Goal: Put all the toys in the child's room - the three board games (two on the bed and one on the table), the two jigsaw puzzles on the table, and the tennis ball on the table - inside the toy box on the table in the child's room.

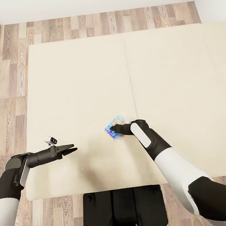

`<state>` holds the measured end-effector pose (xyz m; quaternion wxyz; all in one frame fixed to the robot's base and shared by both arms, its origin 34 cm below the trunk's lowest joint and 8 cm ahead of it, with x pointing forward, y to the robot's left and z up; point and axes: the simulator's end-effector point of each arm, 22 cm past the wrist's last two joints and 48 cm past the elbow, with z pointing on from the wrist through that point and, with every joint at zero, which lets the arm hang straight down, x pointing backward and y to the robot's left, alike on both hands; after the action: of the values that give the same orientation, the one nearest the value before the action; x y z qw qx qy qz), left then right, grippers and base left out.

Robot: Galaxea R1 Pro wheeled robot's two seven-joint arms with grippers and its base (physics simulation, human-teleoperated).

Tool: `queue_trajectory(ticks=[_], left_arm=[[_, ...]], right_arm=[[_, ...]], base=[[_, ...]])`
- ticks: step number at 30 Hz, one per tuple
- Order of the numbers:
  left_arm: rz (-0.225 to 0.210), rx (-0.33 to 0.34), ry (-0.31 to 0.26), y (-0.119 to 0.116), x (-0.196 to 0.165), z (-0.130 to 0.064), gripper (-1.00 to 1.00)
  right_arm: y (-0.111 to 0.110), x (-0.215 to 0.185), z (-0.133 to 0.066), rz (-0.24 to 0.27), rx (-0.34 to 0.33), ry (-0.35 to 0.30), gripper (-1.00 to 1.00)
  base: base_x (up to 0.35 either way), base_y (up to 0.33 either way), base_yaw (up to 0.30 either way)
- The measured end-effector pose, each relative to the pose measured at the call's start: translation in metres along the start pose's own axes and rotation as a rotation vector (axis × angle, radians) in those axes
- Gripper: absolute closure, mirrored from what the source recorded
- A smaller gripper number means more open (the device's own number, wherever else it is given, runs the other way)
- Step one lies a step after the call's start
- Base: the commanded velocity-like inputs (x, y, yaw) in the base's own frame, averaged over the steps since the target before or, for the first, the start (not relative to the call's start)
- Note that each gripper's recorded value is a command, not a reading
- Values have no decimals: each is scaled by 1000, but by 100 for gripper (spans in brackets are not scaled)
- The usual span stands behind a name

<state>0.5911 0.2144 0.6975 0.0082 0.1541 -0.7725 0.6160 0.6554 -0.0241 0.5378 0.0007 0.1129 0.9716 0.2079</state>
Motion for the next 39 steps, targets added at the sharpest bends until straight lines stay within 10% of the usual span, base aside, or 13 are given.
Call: queue_trajectory(ticks=[39], left_arm=[[-1, 0, 0, 0, 0, 0, -100]], right_arm=[[10, -35, -9, -15, -4, -62, -100]], base=[[0, 0, 0]])
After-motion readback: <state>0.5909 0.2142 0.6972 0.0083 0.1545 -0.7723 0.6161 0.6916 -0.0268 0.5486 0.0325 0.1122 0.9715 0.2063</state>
